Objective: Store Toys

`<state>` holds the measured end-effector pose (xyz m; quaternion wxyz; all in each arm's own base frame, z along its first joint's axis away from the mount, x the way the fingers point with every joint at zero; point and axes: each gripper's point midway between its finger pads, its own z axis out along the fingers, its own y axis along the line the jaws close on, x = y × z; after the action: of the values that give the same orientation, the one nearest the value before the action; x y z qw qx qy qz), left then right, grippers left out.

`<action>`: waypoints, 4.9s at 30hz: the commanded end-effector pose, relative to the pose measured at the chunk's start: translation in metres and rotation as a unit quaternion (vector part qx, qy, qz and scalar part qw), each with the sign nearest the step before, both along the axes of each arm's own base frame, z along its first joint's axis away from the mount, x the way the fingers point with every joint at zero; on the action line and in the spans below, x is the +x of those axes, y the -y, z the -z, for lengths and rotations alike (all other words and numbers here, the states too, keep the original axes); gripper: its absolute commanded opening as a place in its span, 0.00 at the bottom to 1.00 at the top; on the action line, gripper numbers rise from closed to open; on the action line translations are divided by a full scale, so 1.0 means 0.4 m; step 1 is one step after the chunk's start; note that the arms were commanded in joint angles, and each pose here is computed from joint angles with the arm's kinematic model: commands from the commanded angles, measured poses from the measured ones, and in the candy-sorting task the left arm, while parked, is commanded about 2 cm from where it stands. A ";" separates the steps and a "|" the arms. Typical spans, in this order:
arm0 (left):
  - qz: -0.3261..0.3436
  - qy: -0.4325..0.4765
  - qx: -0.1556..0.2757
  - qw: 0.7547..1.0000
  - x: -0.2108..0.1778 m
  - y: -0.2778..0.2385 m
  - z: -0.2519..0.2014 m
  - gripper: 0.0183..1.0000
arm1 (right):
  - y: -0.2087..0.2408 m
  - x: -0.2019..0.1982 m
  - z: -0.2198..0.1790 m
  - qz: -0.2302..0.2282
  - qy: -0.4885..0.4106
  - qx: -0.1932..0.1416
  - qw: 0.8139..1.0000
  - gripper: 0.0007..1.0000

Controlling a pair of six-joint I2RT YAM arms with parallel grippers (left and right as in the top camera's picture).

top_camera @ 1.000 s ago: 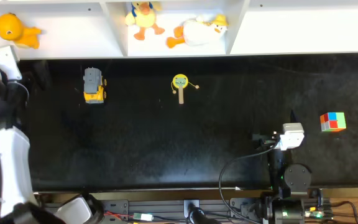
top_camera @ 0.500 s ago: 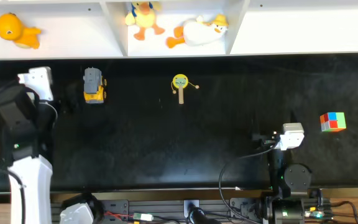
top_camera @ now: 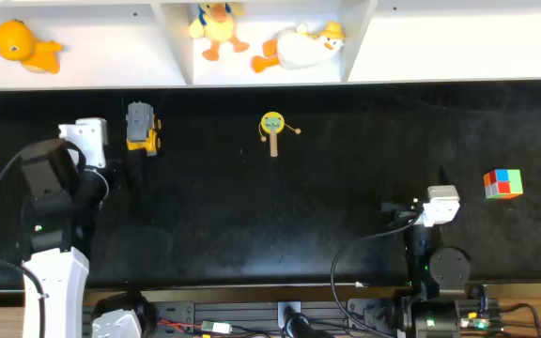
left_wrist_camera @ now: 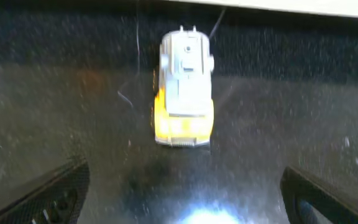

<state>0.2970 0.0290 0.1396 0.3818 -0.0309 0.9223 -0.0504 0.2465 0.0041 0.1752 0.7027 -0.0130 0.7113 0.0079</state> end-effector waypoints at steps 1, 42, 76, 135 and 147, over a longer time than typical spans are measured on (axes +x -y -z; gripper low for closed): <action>0.001 -0.027 -0.013 1.000 -0.004 0.017 0.036 1.00 | 0.007 0.001 0.009 0.007 0.000 0.005 1.000 1.00; -0.013 -0.046 0.016 0.999 0.123 0.017 0.164 0.96 | 0.006 0.001 0.009 0.007 0.000 0.005 1.000 1.00; -0.011 -0.029 0.020 0.999 0.168 0.011 0.190 0.45 | 0.006 0.001 0.009 0.007 0.000 0.005 1.000 1.00; -0.015 0.091 0.031 0.995 0.139 0.014 -0.066 0.31 | 0.006 0.001 0.009 0.007 0.000 0.006 1.000 1.00; -0.013 0.099 0.025 0.995 0.233 0.009 -0.122 0.28 | 0.006 0.001 0.009 0.007 0.000 0.005 1.000 0.99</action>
<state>0.3771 0.0265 0.1639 0.4484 -0.0288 0.8931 -0.0213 0.2465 0.0041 0.1751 0.7026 -0.0130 0.7114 0.0079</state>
